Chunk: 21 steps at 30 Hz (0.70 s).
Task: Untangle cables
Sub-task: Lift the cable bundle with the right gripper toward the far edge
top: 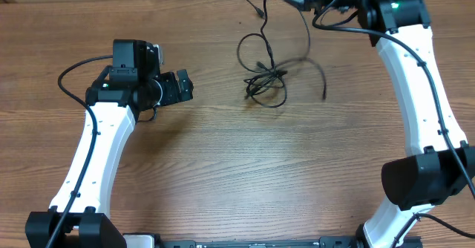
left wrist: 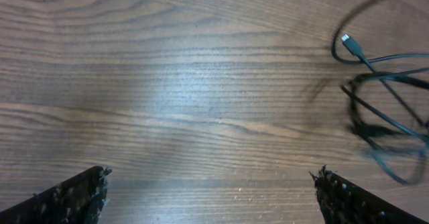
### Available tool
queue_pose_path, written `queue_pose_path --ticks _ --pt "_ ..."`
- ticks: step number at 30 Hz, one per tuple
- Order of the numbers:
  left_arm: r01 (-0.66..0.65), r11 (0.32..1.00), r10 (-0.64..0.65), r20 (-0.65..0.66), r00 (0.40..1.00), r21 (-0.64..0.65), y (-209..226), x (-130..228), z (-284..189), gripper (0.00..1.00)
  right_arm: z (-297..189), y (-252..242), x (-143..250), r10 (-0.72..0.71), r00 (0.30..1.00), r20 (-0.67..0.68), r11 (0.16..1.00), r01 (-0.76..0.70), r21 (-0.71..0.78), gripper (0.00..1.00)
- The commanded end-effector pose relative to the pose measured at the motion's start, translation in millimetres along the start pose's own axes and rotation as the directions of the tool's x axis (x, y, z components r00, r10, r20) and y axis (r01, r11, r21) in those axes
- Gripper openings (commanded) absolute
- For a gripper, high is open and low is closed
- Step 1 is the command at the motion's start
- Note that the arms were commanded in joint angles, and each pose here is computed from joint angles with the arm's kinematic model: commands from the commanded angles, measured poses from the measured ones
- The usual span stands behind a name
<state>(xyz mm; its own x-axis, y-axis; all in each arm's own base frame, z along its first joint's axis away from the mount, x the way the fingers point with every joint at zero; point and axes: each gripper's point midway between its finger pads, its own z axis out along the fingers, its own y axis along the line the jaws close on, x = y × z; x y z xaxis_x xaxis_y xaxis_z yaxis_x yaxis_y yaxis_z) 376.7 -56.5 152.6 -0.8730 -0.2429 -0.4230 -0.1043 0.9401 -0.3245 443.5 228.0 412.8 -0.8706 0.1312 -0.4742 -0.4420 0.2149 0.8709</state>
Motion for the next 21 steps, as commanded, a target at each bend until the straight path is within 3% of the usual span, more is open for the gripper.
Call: queue_pose_path --ticks 1,7,10,14,21 --pt "0.008 0.998 -0.008 0.009 1.0 0.054 -13 -3 3 1.0 -8 60 0 -0.135 0.991 0.005 0.988 0.135 -0.07 0.04" --pt "0.022 0.993 -0.025 0.022 0.999 0.117 -26 -8 2 1.0 -16 96 -7 -0.229 0.972 0.041 0.968 0.232 -0.091 0.04" --pt "0.014 0.978 -0.021 0.03 0.999 0.21 -43 -12 -1 0.99 -19 105 -8 -0.252 0.966 0.049 0.962 0.256 -0.096 0.04" --pt "-0.063 0.918 0.031 0.088 0.996 0.391 -78 -27 -13 1.0 -18 104 -7 -0.24 0.97 0.044 0.965 0.243 -0.094 0.04" --pt "-0.282 0.867 0.185 0.259 0.948 0.412 -106 -46 -20 1.0 -10 109 4 -0.23 0.973 0.004 0.965 0.229 -0.125 0.04"
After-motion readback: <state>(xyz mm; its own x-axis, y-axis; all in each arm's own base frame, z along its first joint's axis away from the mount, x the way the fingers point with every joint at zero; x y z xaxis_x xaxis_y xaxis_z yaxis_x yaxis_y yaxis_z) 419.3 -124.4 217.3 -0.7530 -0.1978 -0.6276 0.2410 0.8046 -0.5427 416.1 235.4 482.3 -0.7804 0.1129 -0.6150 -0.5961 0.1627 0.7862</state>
